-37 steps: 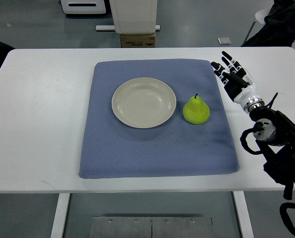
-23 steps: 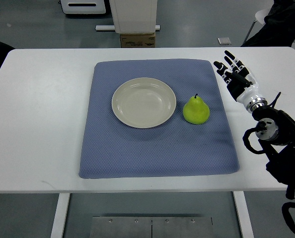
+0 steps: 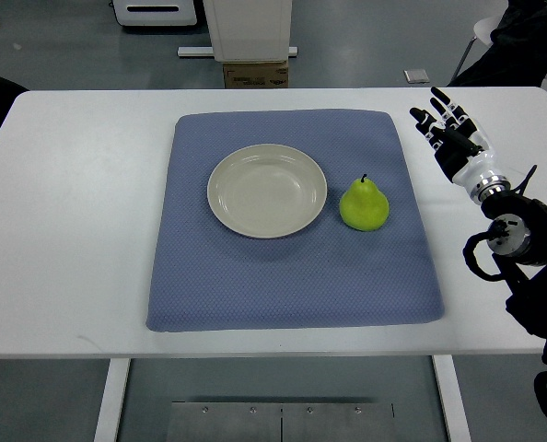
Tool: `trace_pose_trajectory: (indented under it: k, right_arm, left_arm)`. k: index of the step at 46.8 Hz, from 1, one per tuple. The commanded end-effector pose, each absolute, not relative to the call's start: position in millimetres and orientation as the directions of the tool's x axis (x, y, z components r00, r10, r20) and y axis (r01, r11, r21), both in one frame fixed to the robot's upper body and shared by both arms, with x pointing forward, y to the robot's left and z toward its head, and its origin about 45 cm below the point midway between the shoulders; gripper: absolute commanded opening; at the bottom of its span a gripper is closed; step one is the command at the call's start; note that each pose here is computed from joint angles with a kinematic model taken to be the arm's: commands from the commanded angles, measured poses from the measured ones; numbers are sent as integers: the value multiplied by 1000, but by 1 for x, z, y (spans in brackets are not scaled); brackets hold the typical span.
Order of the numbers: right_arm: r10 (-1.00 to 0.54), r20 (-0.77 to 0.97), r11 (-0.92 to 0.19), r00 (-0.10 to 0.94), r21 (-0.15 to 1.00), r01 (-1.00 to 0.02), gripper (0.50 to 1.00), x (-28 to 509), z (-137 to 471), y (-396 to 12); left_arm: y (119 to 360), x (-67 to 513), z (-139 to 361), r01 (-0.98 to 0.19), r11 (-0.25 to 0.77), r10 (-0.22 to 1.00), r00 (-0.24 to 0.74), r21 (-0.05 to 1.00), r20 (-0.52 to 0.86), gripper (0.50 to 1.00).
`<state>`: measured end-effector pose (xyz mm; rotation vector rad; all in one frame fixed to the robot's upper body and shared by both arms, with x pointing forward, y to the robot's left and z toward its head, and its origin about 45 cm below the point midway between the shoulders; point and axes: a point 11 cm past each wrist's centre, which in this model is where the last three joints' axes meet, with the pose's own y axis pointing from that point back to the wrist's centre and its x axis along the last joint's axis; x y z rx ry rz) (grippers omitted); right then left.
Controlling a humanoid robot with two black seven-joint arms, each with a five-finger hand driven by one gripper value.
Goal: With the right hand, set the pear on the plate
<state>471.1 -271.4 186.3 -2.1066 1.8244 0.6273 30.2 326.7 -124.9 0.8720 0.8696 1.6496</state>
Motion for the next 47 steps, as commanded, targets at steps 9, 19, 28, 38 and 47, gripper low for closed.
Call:
trace_pose_trajectory:
  k: [9,19,28,38,47]
  right_arm:
    - [-844,-530,-141,85,67,-988,1000,472,187,-276]
    - [-854,-518,-104,39,97,-990,1000,473,180,-291]
    - [-859,-510,-108,41,103,-989,1000,472,179,-291]
    - [-861,-506,-109,42,104,-989,1000,472,179,-291]
    - [-863,-501,-129,63,99,-987,1000,472,179,-286]
  left_arm:
    - [327,30,-125,-444,-206,971,-205,872,125,1000]
    - [327,30,-125,-444,-206,971,-205,872,125,1000]
    - [327,30,-125,-444,-206,971,-205,872,125,1000]
    - [327,30,-125,-444,-206,971,-205,872,125,1000]
    - [327,30,-125,-444,-206,971,-205,872,125,1000]
